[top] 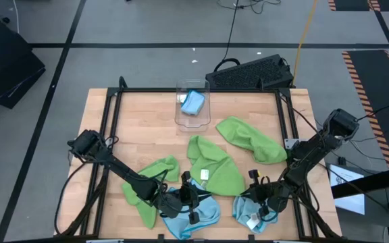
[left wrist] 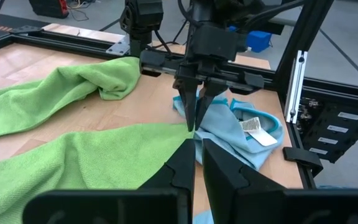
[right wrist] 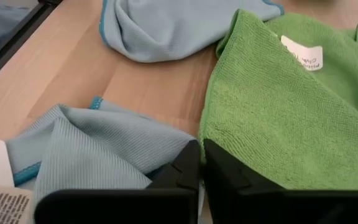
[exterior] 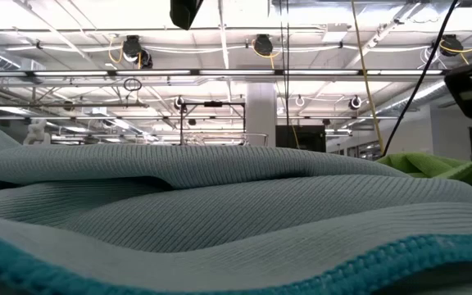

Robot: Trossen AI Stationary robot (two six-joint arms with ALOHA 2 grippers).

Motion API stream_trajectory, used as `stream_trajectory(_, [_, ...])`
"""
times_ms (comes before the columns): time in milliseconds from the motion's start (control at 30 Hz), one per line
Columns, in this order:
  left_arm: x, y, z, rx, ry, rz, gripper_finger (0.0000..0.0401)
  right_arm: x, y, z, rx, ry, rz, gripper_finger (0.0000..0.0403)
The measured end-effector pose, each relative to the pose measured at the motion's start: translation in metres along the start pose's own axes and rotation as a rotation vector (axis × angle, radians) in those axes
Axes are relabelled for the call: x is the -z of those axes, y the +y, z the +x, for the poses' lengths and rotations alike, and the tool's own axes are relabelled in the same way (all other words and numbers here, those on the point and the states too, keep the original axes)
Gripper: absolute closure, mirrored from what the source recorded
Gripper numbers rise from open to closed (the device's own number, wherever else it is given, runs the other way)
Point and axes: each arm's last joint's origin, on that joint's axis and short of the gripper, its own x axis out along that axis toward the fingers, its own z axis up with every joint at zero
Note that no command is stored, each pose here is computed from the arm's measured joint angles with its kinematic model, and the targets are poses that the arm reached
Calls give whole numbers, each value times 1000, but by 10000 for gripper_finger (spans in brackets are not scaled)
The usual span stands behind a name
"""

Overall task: Fold microfiber towels
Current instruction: Fold the center green towel

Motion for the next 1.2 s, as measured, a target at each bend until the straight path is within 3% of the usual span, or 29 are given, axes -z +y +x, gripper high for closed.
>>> stream_trajectory(367, [0, 1, 0, -28, -11, 4, 370, -2, -1, -1, 16, -17, -9, 354])
stream_trajectory(567, [6, 8, 1, -136, 19, 15, 370, -1, 1, -1, -29, 1, -18, 382])
stream_trajectory(733, [13, 30, 9, -241, 120, -30, 370, -1, 1, -1, -29, 1, -33, 398])
stream_trajectory(1000, [13, 40, 18, -142, 220, -74, 370, -1, 1, -1, -33, 3, -13, 387])
stream_trajectory(1200, [12, 35, 16, -110, 209, -90, 370, -1, 1, -1, -51, 14, 13, 328])
